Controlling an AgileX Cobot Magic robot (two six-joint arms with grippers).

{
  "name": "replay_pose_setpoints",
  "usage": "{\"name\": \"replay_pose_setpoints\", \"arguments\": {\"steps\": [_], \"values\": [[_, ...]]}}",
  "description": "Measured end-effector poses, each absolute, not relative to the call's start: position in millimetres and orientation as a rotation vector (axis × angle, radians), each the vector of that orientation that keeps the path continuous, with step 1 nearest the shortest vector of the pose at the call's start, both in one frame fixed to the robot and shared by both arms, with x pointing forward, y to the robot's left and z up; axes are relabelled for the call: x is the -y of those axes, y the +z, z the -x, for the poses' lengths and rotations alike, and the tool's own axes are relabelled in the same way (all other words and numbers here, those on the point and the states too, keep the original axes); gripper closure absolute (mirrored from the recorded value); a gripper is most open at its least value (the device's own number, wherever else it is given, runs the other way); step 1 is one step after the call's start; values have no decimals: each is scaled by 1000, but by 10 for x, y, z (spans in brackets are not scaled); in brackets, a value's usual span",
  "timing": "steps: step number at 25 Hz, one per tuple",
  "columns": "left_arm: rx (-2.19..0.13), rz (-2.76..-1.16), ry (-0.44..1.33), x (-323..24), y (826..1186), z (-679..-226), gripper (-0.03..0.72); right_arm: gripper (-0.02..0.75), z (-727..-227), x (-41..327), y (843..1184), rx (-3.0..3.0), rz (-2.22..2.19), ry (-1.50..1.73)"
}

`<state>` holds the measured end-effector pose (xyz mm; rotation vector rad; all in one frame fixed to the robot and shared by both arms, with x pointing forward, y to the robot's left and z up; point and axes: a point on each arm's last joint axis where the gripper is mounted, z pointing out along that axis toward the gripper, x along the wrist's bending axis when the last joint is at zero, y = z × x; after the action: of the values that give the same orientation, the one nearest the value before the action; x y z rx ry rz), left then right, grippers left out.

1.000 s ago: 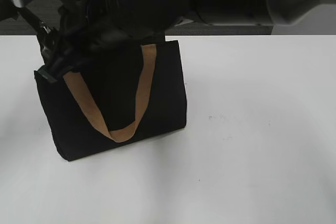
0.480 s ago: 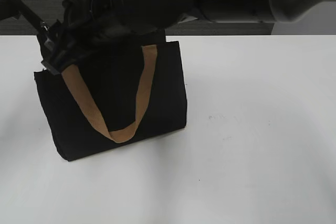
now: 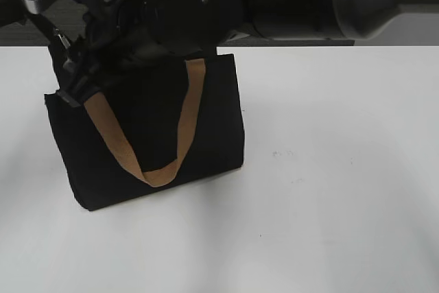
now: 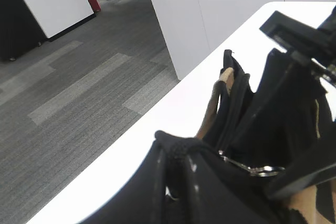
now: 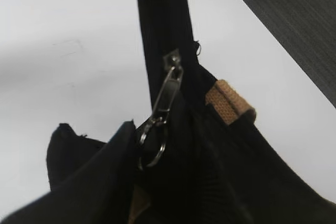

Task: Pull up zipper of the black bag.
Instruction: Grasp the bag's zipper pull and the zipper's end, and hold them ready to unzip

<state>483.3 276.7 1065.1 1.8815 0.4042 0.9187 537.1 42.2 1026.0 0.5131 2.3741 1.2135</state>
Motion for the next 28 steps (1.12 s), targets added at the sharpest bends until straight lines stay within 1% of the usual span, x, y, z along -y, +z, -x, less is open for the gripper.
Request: {"name": "replay_pose_setpoints", "arguments": {"steps": [6,8,10,17,20,25,28], "values": [[-404,-1881,918,-2766,10651,-4833,659,596,-5371,-422,10260,-2374,-513,1213],[-404,-1881,918,-2766,10651,-4833,659,688,-5371,-422,10260,-2375,-513,1213],[-404,-1881,918,-2766,10651,-4833,659,738,-5369,-422,10257,-2379,-513,1211],[-402,-1883,917,-2766,10649,-4832,659,738,-5350,-408,10296,-2386,-510,1210],[-413,-1901,887,-2762,10628,-4821,659,738,-5338,-401,10299,-2401,-495,1197],[-425,-2049,768,-2763,10535,-4719,659,738,-5318,-394,10272,-2439,-426,1149],[-446,-2120,725,-2778,10505,-4659,659,738,-5314,-392,10267,-2446,-402,1136]]}}
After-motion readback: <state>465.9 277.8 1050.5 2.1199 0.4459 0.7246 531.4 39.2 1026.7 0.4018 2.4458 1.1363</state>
